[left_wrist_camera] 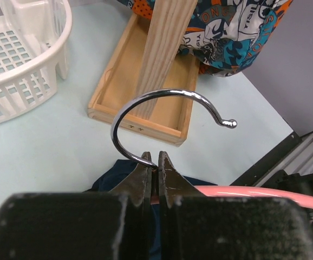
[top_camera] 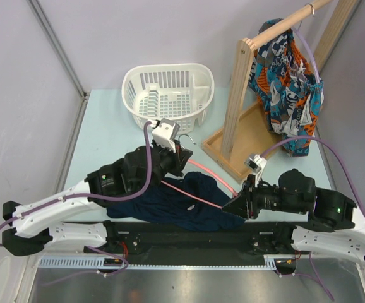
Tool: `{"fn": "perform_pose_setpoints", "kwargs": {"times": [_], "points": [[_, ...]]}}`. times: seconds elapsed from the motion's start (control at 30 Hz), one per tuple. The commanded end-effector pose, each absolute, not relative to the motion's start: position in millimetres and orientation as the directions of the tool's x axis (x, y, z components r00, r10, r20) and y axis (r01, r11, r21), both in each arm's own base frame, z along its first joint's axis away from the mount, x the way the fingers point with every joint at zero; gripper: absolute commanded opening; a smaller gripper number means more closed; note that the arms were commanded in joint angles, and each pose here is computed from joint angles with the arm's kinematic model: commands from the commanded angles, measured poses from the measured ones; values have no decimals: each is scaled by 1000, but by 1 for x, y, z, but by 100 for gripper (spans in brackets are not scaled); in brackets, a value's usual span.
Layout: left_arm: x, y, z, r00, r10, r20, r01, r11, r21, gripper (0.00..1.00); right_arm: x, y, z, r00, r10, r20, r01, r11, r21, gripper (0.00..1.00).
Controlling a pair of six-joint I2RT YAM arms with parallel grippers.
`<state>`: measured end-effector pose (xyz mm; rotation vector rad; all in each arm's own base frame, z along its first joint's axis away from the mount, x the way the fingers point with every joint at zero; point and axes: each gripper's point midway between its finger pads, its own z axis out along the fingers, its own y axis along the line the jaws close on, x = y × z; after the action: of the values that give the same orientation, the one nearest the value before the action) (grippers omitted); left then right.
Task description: Remove the shorts from the hanger
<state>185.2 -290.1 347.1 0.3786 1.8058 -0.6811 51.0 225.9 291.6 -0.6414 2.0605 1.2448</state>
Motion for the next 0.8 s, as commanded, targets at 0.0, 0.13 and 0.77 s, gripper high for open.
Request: {"fn": "perform_pose_setpoints", "kwargs": {"times": [0.0, 0.13, 0.77], "points": [[183, -283, 383, -298, -197, -934, 566, 751, -339, 5, 55, 228, 300, -627, -63, -777, -720, 427, 546, 6], [173, -273, 395, -293, -245, -924, 595, 710, -376, 61, 58, 207, 305, -603, -22, -797, -715, 458, 528, 0], [137, -170, 439, -225, -513, -828, 618, 582, -528, 81, 43, 28, 410, -167, 436, -884, -759, 515, 398, 0]]}}
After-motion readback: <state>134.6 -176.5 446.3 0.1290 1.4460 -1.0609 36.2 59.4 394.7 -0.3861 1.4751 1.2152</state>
